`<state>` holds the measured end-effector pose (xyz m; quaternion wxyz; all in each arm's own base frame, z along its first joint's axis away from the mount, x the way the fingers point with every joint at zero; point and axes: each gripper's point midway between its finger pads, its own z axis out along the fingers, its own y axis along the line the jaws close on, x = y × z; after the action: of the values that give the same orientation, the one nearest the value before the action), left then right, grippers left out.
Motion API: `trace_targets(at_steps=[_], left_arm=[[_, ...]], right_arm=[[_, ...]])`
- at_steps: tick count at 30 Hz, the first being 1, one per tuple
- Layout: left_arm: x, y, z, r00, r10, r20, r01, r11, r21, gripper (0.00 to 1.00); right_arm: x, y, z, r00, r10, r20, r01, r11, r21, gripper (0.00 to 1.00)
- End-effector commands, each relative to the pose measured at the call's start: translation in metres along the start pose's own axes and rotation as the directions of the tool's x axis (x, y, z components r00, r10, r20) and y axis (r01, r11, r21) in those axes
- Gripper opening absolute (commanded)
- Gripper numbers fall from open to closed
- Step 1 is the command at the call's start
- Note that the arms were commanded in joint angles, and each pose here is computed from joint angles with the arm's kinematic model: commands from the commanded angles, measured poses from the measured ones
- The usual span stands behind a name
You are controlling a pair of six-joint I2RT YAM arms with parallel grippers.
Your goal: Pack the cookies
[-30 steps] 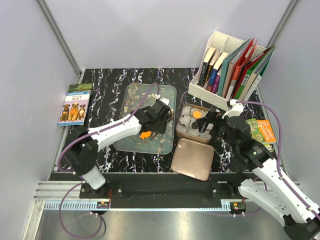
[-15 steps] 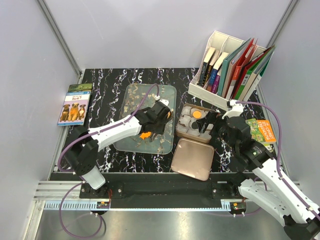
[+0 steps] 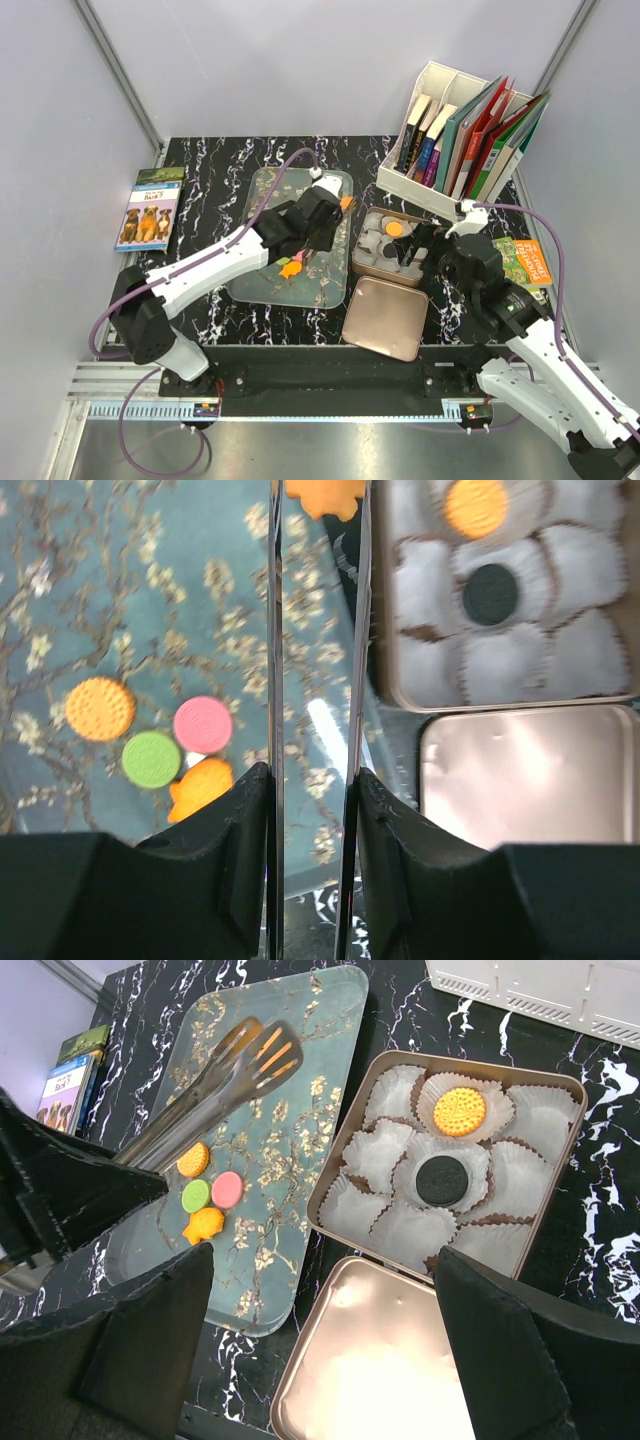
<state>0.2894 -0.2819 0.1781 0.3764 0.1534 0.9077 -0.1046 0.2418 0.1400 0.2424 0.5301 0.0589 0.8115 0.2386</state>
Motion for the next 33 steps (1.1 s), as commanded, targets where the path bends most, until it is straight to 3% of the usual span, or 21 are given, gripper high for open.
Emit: trace_targets(at_steps=[1, 7, 14, 33], left_arm=[[-0.038, -0.025, -0.020, 0.993, 0.017, 0.117, -0.024, 0.998, 0.057, 0.31], [-0.041, -0.056, -0.017, 0.993, 0.051, 0.110, -0.064, 0.992, 0.111, 0.32], [-0.018, -0.073, -0.010, 0.996, 0.078, 0.054, -0.085, 0.987, 0.139, 0.31], [0.021, -0.076, 0.002, 0.995, 0.093, -0.038, -0.087, 0.987, 0.136, 0.33]], right_arm=[[-0.022, 0.007, -0.007, 0.998, 0.002, 0.070, -0.001, 1.000, -0.017, 1.00], [-0.022, 0.004, -0.010, 0.997, -0.003, 0.074, 0.003, 1.000, -0.007, 1.00], [-0.020, 0.001, -0.008, 0.998, -0.007, 0.070, 0.007, 1.000, 0.005, 1.00], [-0.019, 0.005, -0.005, 0.998, -0.008, 0.061, 0.008, 1.000, -0.004, 1.00]])
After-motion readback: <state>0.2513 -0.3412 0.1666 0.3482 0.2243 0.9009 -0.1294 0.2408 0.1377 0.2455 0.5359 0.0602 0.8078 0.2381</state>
